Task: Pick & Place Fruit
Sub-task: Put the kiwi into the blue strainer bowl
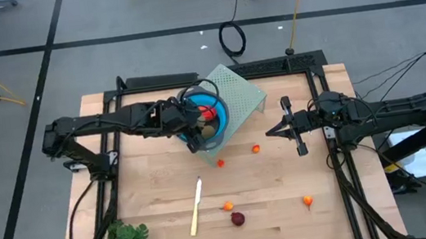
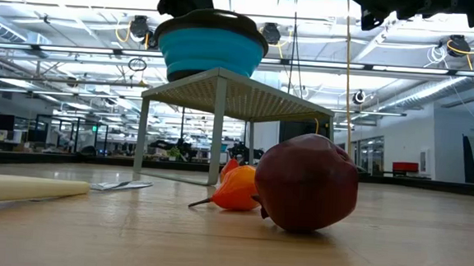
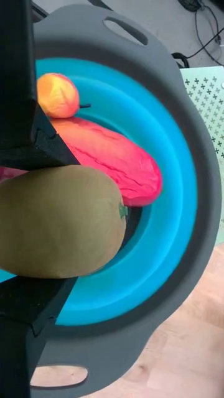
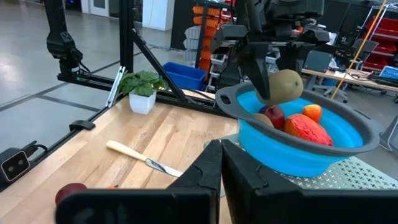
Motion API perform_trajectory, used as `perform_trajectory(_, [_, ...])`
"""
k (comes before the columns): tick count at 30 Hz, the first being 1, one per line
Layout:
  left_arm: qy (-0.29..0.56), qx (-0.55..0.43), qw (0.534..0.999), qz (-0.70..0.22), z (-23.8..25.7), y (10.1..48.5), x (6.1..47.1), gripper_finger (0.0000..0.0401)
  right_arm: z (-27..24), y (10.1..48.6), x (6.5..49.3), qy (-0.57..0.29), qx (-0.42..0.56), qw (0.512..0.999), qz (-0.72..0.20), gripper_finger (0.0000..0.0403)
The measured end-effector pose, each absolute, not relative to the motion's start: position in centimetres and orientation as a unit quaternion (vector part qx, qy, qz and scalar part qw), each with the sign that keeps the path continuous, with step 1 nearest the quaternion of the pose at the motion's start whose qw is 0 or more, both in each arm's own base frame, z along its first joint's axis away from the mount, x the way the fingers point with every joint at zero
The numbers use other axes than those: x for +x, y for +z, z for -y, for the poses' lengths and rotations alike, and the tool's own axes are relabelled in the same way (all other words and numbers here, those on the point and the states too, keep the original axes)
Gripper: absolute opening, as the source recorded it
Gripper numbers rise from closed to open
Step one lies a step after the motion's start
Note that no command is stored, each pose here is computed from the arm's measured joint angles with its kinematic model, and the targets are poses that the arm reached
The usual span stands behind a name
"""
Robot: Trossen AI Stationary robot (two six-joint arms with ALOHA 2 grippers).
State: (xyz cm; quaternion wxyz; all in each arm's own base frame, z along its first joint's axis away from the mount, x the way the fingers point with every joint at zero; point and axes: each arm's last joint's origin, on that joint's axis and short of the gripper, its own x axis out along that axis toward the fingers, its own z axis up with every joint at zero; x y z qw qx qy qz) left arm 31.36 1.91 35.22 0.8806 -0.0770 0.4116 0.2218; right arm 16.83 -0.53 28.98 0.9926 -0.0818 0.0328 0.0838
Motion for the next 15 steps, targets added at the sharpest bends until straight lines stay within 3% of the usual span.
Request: perform_trajectory(15, [0.218, -0.067, 0.880, -0.417, -1.90, 35.18, 31.30, 0.0232, 0.53, 28.98, 16.83, 0.084, -0.082, 0.993, -0.033, 0.0004])
